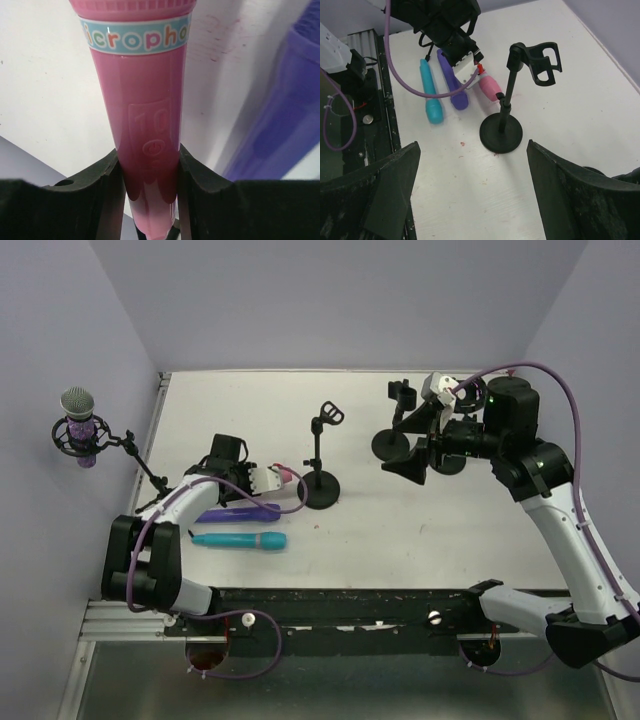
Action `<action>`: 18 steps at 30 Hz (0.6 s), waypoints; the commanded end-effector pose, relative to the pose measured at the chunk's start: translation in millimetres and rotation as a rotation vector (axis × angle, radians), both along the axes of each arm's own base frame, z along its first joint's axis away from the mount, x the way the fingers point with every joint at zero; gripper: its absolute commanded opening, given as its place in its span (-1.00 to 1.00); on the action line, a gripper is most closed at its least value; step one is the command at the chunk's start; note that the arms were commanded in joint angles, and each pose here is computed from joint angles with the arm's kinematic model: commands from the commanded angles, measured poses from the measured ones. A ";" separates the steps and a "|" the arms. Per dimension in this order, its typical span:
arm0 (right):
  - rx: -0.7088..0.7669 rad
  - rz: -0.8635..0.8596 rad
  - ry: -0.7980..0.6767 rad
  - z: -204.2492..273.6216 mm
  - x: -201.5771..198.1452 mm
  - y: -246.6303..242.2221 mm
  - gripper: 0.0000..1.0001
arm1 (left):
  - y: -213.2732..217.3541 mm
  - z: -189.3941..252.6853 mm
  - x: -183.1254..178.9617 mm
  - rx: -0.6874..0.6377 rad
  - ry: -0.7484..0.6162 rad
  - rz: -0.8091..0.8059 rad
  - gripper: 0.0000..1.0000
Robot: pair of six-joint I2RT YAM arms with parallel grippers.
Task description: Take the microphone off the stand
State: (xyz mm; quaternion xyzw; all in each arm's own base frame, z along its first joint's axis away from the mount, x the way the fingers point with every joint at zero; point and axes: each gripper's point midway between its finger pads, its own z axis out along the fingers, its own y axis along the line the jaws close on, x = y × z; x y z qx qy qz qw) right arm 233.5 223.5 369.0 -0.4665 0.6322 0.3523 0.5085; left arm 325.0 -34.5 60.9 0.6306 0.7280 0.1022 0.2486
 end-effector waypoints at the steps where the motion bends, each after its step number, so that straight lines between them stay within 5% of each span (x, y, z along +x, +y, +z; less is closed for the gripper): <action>1: -0.028 -0.017 0.010 -6.7 -4.1 -5.2 0.88 | 3.6 5.5 32.6 0.025 -0.046 -0.044 -1.00; 18: -0.049 0.034 0.035 -21.3 24.6 11.3 0.86 | 7.9 -37.5 -45.2 -0.019 0.240 -0.085 -0.21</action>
